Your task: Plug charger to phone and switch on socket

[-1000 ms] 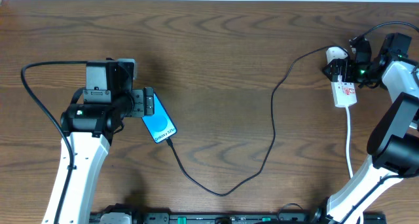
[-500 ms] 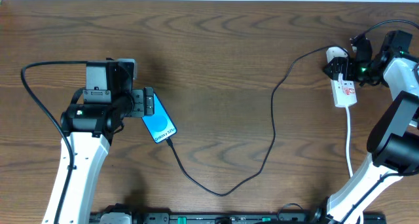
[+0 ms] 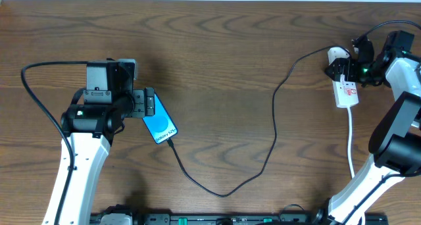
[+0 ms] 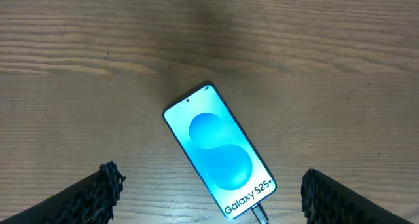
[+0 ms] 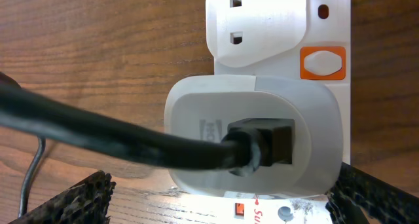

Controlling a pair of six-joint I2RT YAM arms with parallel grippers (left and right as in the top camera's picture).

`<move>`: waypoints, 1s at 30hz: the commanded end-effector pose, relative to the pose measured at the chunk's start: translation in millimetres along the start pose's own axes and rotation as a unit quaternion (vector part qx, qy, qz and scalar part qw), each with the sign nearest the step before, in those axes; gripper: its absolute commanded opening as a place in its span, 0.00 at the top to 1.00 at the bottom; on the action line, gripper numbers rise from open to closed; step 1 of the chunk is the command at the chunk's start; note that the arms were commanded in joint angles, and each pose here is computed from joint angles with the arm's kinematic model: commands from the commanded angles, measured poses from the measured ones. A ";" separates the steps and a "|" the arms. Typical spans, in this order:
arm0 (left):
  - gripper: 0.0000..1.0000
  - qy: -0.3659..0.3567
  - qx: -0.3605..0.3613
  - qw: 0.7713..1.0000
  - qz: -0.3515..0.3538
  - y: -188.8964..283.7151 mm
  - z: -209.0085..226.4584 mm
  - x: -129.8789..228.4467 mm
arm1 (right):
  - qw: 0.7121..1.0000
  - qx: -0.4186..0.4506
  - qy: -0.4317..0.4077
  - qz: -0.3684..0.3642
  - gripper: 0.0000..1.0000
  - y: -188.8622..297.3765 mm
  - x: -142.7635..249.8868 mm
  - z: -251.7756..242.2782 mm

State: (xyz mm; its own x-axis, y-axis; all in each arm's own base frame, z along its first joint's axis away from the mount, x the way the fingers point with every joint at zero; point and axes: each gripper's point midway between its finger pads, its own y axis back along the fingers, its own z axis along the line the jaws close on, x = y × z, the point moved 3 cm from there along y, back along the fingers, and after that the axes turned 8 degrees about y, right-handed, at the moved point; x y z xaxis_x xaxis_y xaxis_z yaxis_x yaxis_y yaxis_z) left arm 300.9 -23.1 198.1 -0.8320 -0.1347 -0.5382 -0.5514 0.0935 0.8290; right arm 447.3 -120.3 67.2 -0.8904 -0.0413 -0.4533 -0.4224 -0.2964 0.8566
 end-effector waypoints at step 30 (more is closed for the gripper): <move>0.10 -0.009 -0.005 1.000 -0.004 2.0 0.7 -0.7 | 0.998 -0.049 -0.034 0.006 0.01 -4.9 1.9 16.7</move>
State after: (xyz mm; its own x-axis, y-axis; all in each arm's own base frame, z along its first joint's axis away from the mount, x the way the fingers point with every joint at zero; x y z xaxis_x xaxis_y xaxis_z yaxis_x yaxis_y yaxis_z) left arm 300.9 -23.1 198.1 -0.8320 -0.1343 -0.5382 -0.5514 0.0935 0.8290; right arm 445.5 -118.2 69.3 -0.8998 -0.0073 -0.4362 -0.4124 -0.3116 0.8560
